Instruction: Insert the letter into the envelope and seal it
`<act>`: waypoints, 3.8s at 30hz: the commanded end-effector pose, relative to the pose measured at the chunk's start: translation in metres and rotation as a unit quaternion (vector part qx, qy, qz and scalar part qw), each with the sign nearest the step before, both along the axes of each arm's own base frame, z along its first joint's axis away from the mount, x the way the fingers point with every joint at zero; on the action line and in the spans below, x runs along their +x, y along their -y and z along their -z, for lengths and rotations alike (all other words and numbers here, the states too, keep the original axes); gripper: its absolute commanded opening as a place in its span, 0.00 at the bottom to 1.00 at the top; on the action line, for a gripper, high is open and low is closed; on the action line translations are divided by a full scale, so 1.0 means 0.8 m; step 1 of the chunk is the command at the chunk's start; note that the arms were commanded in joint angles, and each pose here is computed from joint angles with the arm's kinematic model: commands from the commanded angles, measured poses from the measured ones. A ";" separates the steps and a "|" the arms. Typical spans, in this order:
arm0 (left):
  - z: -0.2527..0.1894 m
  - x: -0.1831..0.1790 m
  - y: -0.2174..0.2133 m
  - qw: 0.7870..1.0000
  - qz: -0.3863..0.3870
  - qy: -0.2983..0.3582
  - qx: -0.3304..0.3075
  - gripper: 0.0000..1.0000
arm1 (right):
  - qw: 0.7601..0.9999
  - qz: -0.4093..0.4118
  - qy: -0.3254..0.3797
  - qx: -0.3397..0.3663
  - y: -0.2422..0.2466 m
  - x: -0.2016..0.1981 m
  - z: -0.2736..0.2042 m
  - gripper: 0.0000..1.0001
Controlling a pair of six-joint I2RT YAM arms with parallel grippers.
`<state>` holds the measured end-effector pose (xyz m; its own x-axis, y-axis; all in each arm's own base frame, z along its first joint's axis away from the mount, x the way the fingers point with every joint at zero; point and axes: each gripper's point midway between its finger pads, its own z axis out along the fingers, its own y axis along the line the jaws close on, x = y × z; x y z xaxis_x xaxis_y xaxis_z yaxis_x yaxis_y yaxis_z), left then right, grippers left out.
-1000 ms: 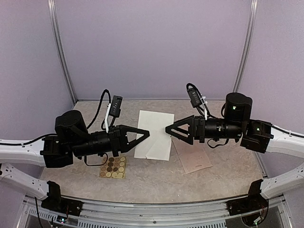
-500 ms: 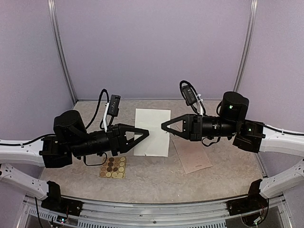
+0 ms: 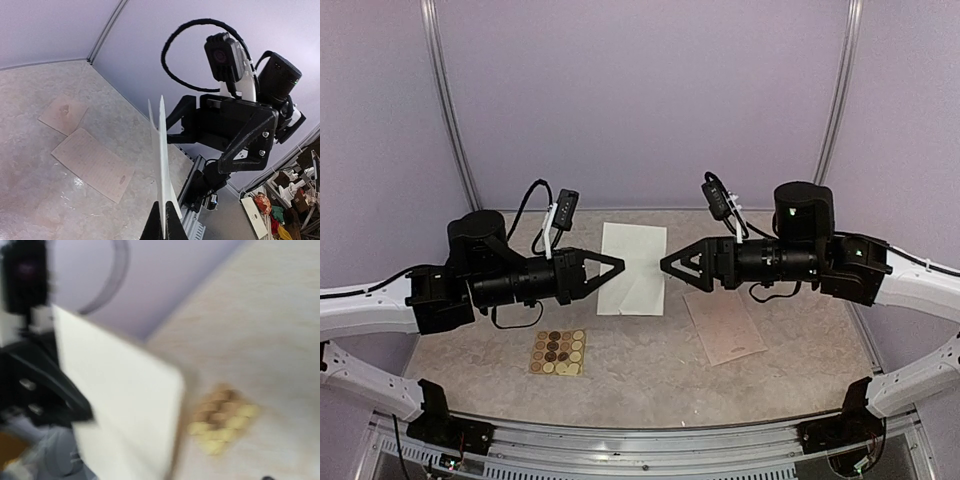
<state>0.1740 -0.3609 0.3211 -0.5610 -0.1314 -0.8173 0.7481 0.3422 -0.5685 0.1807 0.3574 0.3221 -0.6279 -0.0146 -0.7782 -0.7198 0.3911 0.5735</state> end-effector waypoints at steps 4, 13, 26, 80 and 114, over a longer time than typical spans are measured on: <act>0.002 0.085 -0.068 0.994 -0.064 0.017 0.092 0.00 | 0.946 0.252 -0.062 -0.194 0.082 0.088 0.091 0.92; 0.014 0.202 -0.208 0.960 -0.227 0.047 0.160 0.00 | 0.829 0.469 -0.136 -0.273 0.181 0.184 0.178 0.99; 0.033 0.215 -0.251 0.937 -0.288 0.076 0.181 0.00 | 0.739 0.548 -0.166 -0.357 0.212 0.310 0.278 0.99; 0.022 0.204 -0.272 0.921 -0.322 0.107 0.192 0.00 | 0.711 0.605 -0.122 -0.336 0.260 0.342 0.207 0.00; 0.015 0.040 -0.132 0.983 -0.171 -0.056 -0.036 0.00 | 0.974 0.194 -0.116 -0.022 -0.027 0.077 0.216 0.00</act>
<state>0.2081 -0.2492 0.2945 -0.5784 -0.3050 -0.7566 0.5297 0.5650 -0.6326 0.2376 0.3792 0.1587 -0.7409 0.1071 -0.6631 -0.4460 0.6597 0.6049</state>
